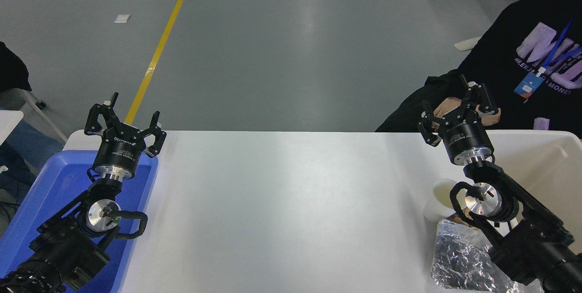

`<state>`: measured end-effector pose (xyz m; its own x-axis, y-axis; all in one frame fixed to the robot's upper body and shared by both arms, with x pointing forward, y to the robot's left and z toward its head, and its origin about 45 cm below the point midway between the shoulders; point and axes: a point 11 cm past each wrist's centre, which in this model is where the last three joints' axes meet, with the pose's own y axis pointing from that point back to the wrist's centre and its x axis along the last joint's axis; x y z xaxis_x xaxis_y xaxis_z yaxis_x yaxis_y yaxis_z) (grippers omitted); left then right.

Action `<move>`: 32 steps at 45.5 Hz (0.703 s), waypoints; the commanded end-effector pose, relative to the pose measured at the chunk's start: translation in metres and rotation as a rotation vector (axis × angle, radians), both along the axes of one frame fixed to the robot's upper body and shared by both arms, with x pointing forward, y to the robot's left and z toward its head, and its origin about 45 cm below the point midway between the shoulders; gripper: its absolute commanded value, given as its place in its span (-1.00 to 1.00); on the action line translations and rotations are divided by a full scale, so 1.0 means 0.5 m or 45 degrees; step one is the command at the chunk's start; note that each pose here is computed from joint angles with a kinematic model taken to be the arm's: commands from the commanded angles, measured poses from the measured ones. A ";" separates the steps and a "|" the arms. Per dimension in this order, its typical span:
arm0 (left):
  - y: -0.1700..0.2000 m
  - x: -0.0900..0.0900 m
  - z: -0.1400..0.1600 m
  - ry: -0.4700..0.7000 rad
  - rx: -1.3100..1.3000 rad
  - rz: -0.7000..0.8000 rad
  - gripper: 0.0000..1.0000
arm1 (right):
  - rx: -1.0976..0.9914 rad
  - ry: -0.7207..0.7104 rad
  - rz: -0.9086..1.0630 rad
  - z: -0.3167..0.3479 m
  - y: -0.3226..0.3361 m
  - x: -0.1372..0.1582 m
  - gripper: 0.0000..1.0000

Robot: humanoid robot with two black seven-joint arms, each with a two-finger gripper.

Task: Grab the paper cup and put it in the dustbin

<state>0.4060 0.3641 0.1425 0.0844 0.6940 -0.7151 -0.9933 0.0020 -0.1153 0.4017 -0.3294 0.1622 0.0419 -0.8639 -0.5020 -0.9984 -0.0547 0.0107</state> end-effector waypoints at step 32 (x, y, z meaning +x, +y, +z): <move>-0.001 0.001 0.001 0.000 0.001 -0.004 0.96 | -1.283 0.508 0.844 0.114 -0.078 -0.032 1.00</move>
<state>0.4062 0.3640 0.1426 0.0848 0.6942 -0.7148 -0.9933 0.0025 -0.1154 0.3765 -0.3301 0.1807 0.5022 -0.8646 0.0145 -0.7656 -0.4367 0.4724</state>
